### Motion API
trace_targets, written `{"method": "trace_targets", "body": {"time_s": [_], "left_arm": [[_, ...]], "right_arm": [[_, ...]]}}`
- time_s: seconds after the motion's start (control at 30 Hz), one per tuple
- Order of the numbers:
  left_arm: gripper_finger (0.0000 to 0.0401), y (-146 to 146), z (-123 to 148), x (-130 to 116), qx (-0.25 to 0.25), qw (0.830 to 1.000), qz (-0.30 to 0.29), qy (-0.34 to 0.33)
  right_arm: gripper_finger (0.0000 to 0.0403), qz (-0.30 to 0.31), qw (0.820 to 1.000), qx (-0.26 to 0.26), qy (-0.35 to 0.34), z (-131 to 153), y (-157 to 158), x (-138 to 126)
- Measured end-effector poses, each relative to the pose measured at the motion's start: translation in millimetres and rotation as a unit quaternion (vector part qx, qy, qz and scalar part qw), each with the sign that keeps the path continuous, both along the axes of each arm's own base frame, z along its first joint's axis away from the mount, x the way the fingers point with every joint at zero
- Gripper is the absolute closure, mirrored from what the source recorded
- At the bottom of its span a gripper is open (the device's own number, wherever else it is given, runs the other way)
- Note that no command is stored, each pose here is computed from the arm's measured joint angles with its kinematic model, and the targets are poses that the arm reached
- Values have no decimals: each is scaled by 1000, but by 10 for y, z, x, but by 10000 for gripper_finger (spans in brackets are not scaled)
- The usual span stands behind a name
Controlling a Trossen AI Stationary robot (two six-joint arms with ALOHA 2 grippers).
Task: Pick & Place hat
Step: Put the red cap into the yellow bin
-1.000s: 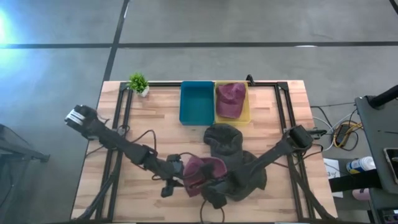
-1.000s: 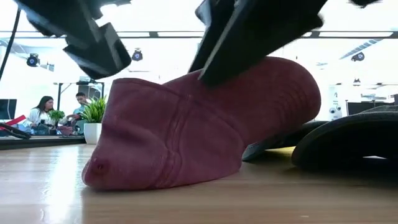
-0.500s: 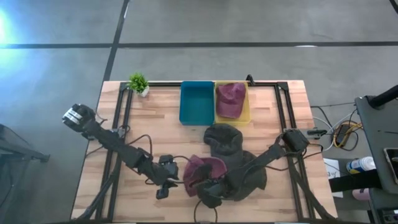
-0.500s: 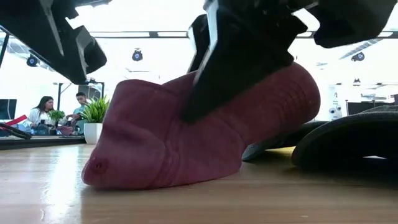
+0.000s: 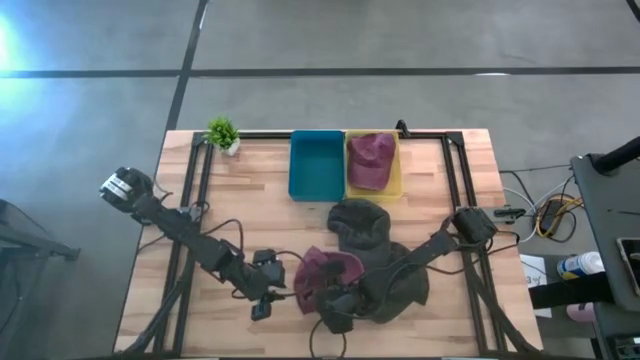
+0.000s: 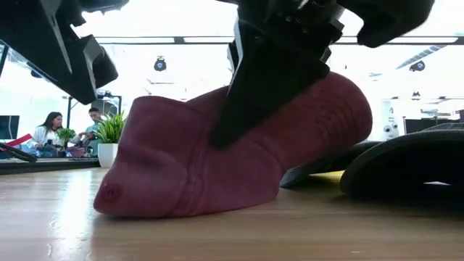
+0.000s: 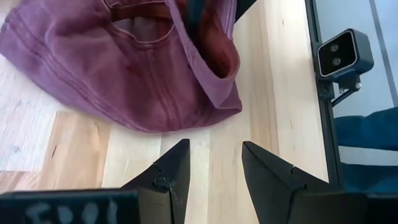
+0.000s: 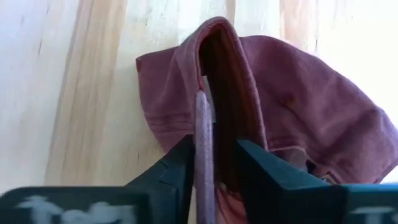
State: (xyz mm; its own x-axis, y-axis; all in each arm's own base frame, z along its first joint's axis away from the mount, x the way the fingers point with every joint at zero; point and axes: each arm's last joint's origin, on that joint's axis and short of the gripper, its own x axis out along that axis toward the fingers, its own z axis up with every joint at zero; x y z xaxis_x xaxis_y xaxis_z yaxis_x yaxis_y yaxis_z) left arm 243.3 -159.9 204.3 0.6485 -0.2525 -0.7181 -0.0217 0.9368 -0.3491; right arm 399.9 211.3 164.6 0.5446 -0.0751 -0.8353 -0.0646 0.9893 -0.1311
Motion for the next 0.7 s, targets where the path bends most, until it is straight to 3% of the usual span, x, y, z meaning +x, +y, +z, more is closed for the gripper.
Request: {"method": "trace_targets", "body": {"time_s": [0.23,0.7], "left_arm": [[262,-18,15,-19,-24,999,22,6],[262,-12,152,-113,-36,997,60,-15]], "right_arm": [[383,-12,1000,11,1,1,4,-3],[388,-74,995,70,-5,49,10,-6]]}}
